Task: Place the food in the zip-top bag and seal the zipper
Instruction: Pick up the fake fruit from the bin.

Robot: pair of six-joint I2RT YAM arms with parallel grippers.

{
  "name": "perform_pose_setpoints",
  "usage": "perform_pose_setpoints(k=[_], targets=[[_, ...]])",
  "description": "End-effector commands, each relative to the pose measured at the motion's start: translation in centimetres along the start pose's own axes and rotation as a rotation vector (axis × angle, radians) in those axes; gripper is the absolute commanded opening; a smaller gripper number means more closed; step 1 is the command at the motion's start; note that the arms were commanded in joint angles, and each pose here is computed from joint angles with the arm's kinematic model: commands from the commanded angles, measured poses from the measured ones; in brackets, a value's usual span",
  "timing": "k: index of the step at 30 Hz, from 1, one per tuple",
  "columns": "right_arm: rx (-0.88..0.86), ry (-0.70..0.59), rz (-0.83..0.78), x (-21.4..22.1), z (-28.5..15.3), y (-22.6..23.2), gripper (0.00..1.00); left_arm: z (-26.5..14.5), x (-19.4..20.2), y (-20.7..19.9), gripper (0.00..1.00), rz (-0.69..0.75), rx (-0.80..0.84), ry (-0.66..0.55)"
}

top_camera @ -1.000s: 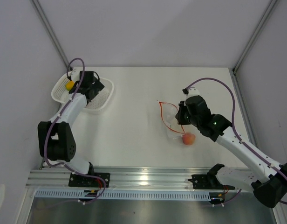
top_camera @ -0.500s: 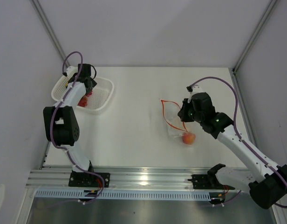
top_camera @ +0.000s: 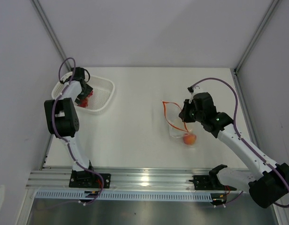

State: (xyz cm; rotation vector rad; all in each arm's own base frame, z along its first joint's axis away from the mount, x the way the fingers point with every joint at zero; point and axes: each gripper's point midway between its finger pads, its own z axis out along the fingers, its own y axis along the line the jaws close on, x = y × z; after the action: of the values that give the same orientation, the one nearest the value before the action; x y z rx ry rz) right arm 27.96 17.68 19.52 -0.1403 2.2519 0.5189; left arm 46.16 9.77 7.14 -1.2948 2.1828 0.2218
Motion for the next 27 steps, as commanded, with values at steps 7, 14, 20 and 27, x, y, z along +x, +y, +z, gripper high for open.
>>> perform_pose_setpoints(k=[7,14,20,27], targets=[[-0.016,-0.021,-0.01,-0.6,0.4,0.2,0.0,-0.5,-1.6,-3.3,0.71,-0.044,0.108,0.031],[-0.01,-0.019,-0.009,-0.5,0.4,0.0,0.0,0.0,-1.2,-3.3,0.61,-0.053,0.113,0.057],[-0.016,-0.024,-0.009,-0.6,0.4,0.1,0.0,0.0,-0.8,-3.2,0.47,-0.038,0.12,0.075],[-0.012,-0.022,-0.009,-0.6,0.3,0.0,0.0,0.0,-0.8,-2.8,0.36,-0.05,0.127,0.065]])
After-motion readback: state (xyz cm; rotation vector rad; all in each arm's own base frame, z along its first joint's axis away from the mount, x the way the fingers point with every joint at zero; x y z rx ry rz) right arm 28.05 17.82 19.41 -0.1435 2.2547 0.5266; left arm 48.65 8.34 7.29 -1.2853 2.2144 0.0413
